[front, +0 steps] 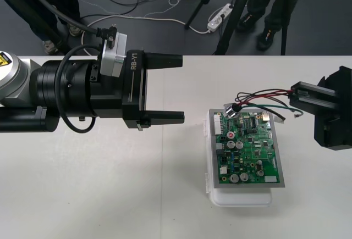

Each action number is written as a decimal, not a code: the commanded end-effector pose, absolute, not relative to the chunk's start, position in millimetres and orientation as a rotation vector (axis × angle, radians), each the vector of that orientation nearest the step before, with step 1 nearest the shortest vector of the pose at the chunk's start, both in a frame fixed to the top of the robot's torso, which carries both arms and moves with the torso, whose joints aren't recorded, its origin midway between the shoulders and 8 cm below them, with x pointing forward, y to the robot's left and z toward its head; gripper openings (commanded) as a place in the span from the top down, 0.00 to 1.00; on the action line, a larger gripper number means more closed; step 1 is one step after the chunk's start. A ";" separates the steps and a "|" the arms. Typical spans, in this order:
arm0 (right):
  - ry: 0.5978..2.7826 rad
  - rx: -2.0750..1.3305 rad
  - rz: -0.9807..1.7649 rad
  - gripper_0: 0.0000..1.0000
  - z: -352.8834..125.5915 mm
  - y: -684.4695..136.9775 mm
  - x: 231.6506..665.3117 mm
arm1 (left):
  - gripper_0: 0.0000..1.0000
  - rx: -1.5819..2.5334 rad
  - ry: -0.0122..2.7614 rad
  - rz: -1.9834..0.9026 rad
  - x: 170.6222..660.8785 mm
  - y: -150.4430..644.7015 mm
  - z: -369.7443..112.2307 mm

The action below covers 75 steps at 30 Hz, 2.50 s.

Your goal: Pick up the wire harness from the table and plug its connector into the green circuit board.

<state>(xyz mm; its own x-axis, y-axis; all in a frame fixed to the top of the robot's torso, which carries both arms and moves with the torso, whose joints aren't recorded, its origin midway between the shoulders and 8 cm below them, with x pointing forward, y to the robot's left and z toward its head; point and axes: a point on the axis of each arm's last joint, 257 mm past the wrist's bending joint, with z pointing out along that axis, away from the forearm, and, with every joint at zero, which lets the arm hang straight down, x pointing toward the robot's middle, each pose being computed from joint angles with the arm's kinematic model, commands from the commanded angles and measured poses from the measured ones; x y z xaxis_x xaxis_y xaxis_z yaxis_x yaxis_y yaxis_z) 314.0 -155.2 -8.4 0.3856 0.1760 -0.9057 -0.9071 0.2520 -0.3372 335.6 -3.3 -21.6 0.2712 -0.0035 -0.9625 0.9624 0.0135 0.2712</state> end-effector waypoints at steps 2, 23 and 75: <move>0.786 -1.084 0.865 1.00 -4.8 -137.3 313.3 | 0.00 1.302 0.987 -1.011 327.1 -10.2 -8.8; 0.918 -1.150 0.969 1.00 -24.4 -101.8 307.1 | 0.00 1.289 0.950 -1.061 315.5 -38.4 -9.6; 0.879 -1.114 0.893 1.00 -10.5 -43.2 294.7 | 0.00 1.224 0.943 -1.100 312.9 -64.3 -6.2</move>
